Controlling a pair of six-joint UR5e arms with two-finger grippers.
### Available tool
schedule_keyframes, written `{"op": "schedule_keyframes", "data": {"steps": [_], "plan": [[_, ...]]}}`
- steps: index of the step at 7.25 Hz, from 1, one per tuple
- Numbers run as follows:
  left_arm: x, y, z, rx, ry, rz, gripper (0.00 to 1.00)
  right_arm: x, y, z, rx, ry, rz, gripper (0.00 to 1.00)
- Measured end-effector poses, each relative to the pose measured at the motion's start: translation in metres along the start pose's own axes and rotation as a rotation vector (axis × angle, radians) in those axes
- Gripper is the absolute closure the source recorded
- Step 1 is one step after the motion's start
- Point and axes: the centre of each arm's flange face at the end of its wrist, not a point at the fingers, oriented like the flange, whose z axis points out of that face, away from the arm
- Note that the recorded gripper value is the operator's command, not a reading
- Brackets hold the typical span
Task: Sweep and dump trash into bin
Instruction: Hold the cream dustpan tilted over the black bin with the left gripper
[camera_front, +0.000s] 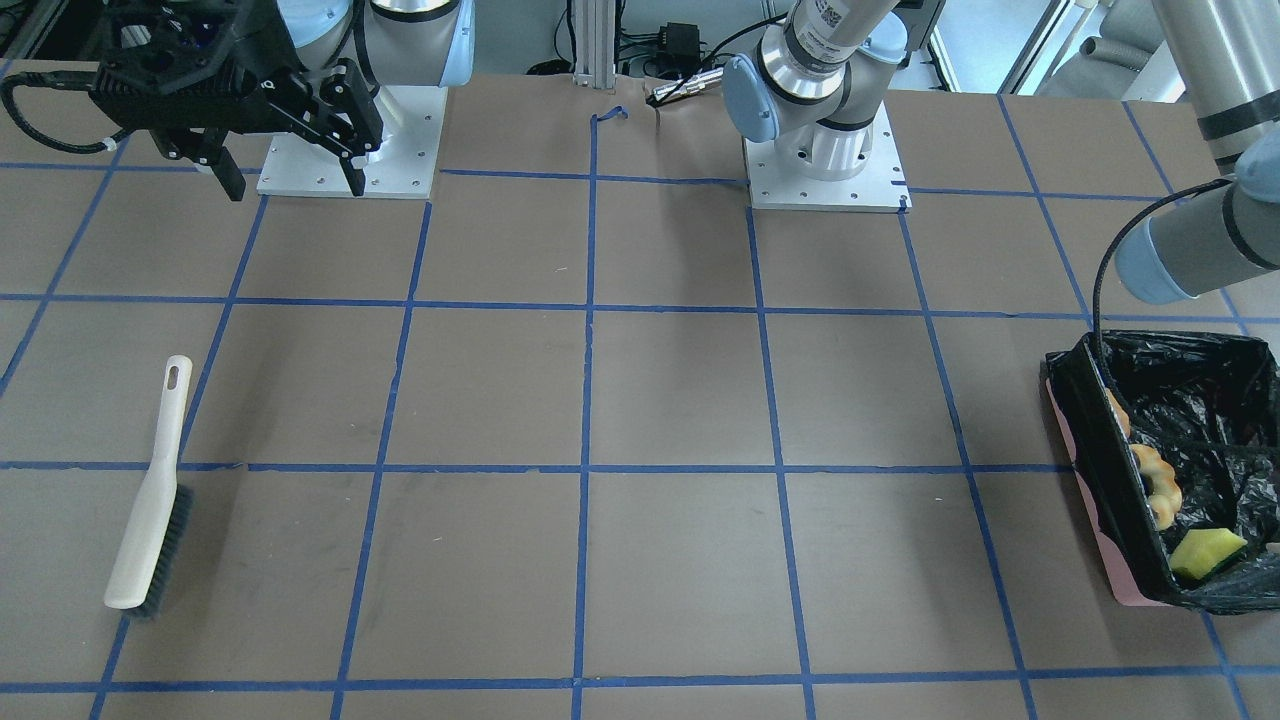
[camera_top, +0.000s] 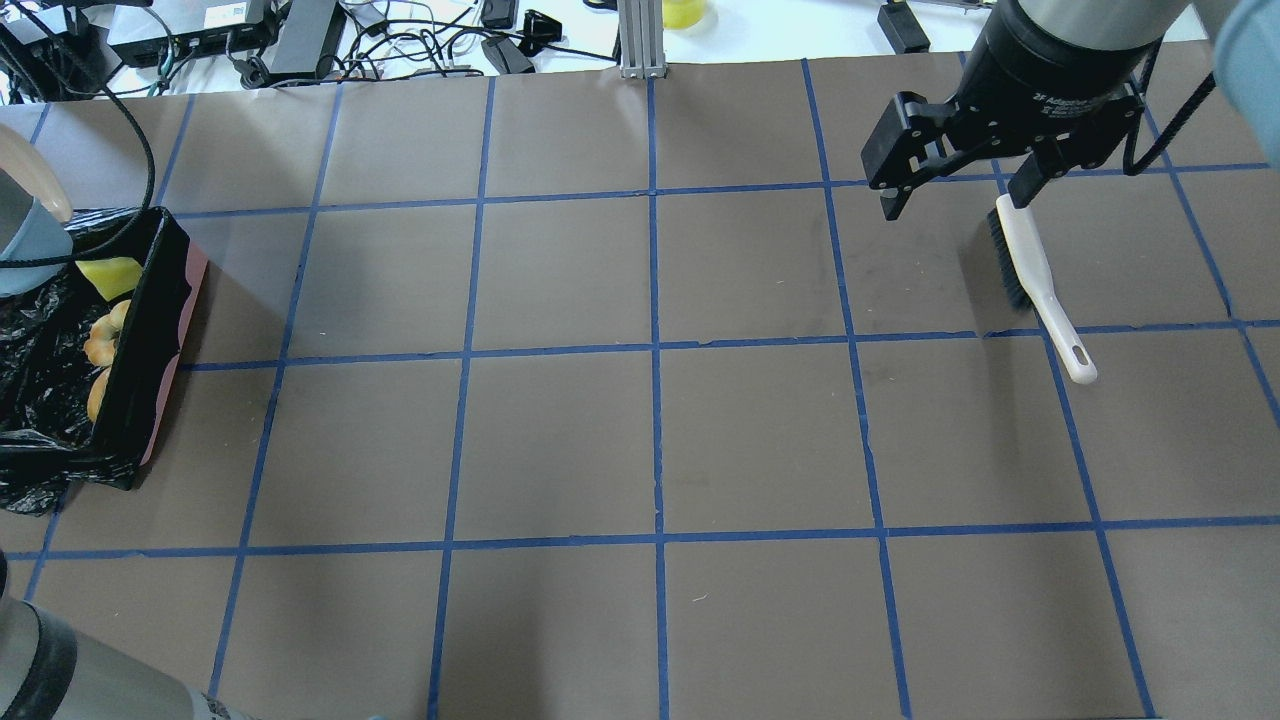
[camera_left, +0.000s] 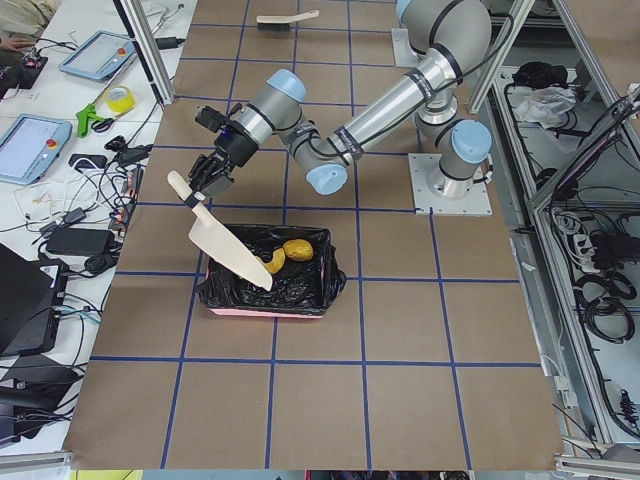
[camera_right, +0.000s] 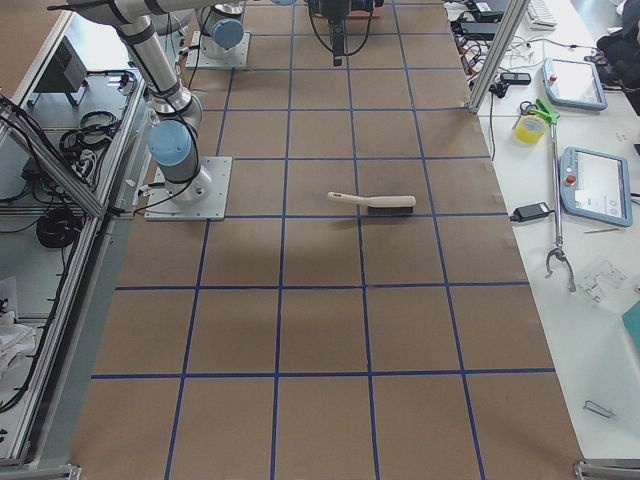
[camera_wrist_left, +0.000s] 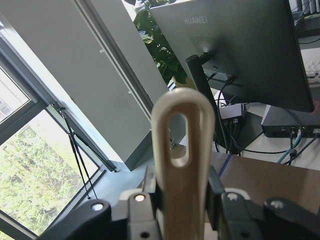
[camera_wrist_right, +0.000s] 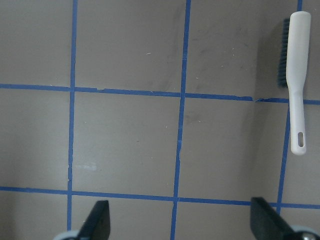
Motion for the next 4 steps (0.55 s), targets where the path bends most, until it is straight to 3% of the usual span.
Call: {"op": "schedule_keyframes", "data": {"steps": [1,4], "plan": [[0.001,-0.002,-0.001,-0.008,0.010,0.003,1.00,0.000,0.000,0.000,0.000,0.000,0.000,0.00],[-0.012,-0.038,-0.006,-0.105,0.062,0.055,1.00,0.001,0.000,0.001,-0.005,0.002,0.001,0.00]]}}
